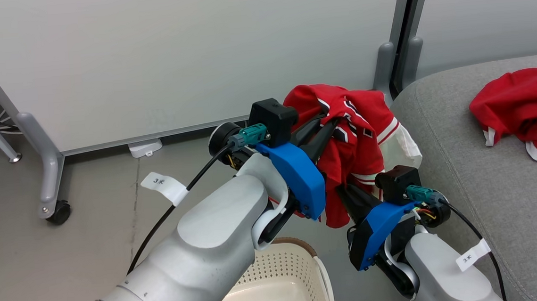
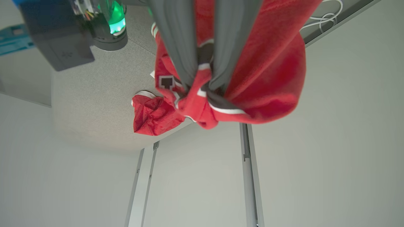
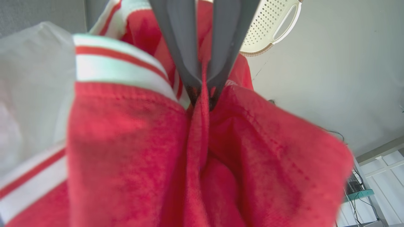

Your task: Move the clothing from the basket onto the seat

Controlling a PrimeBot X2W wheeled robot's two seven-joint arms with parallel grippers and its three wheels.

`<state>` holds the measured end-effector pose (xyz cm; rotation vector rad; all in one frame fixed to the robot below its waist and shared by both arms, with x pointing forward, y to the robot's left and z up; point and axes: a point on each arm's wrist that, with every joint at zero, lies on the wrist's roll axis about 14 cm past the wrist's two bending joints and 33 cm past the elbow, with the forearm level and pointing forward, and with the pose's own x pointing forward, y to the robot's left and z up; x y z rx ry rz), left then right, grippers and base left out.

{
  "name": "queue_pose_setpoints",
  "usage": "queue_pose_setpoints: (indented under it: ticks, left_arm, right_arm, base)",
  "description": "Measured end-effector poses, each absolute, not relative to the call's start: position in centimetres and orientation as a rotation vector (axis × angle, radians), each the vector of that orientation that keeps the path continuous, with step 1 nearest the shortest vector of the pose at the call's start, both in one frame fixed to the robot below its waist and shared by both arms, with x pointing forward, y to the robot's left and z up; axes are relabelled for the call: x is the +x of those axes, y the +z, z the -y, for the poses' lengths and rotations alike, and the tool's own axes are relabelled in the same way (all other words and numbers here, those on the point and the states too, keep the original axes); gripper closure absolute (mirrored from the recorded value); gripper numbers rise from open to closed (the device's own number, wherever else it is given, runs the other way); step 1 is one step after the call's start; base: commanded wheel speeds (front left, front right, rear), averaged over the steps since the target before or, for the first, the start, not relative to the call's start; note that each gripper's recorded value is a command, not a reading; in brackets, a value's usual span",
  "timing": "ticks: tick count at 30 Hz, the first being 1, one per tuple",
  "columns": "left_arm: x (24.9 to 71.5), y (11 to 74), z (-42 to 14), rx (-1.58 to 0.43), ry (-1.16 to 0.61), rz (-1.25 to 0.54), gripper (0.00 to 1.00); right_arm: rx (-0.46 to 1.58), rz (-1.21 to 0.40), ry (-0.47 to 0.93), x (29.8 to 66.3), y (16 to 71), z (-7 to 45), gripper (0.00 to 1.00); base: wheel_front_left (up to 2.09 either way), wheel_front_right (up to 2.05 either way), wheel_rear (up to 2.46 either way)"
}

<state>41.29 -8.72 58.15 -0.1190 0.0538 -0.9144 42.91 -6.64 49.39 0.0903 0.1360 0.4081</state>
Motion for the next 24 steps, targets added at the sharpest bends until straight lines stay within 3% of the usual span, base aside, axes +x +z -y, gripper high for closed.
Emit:
queue_pose_setpoints:
  ticks: [1,2,3,4,13,24]
  left_arm:
    - [41.3,58.2,8.7,-0.120,-0.913,-0.049,0.65]
    - [41.2,58.1,8.6,-0.122,-0.911,-0.048,0.51]
    - [41.2,58.0,8.6,-0.125,-0.909,-0.048,0.16]
    - [41.1,57.9,8.5,-0.127,-0.908,-0.047,0.00]
    - [40.5,56.1,6.3,-0.182,-0.864,-0.051,0.00]
    - [40.5,55.3,0.1,-0.250,-0.669,0.015,0.00]
  right_arm:
    - [0.091,-0.133,0.408,42.9,49.5,6.6,1.00]
    - [0.091,-0.130,0.408,42.9,49.5,6.7,1.00]
    - [0.090,-0.129,0.408,42.8,49.6,6.7,1.00]
    - [0.090,-0.124,0.407,42.8,49.6,6.7,1.00]
    - [0.094,-0.107,0.395,42.7,50.1,7.1,1.00]
    - [0.106,-0.080,0.401,42.7,50.8,6.9,1.00]
  base:
    - [0.00,0.00,0.00]
    - [0.00,0.00,0.00]
    - [0.00,0.00,0.00]
    - [0.00,0.00,0.00]
    - [0.00,0.00,0.00]
    - [0.00,0.00,0.00]
